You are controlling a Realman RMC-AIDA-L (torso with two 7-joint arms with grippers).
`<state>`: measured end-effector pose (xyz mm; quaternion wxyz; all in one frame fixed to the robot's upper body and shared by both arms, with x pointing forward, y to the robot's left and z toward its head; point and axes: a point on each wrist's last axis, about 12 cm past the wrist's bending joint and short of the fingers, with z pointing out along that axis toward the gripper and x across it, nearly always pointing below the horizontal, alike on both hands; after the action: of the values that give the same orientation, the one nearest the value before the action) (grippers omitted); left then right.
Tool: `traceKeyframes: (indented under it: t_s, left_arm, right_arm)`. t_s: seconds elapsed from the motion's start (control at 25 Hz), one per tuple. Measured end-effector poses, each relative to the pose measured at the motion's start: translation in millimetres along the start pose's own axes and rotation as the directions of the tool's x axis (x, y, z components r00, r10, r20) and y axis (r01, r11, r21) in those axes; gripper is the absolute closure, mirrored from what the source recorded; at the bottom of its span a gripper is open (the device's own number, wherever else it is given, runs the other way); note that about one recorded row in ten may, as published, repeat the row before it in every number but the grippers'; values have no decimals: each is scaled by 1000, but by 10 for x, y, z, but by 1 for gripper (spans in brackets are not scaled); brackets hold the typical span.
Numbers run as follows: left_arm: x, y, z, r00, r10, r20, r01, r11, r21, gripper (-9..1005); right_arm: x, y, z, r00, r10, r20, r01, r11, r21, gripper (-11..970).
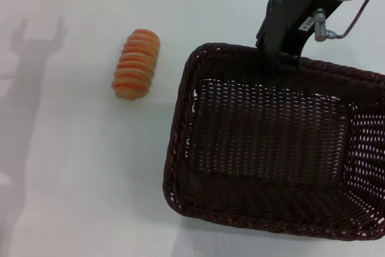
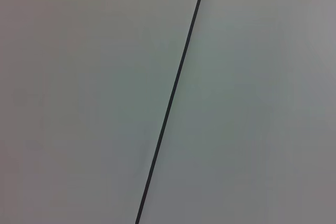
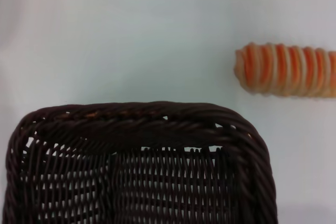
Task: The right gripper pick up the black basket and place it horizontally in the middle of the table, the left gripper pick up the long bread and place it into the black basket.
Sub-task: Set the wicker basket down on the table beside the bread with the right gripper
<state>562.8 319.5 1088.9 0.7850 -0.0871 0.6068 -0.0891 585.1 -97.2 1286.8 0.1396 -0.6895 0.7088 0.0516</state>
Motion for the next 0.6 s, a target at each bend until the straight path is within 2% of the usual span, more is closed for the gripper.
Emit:
traceKeyframes:
  t_s: [0.24, 0.36, 0.56, 0.6]
  left_arm:
    - [-11, 4, -12, 1000, -3, 10, 3, 1000, 1, 136]
    - [-13, 5, -14, 1000, -5, 12, 5, 1000, 2, 135]
    - [-19, 12, -36, 1000, -6, 20, 6, 1000, 3, 135]
    - [-19, 12, -39, 1000, -7, 21, 7, 1000, 4, 135]
  right_arm:
    - [-62, -21, 104, 1000, 0, -18, 1, 1000, 19, 787]
    - [-116, -19, 134, 1000, -12, -16, 13, 999, 35, 725]
    - [-140, -65, 134, 1000, -11, -13, 12, 996, 92, 564]
    - [-140, -65, 134, 1000, -11, -13, 12, 996, 92, 560]
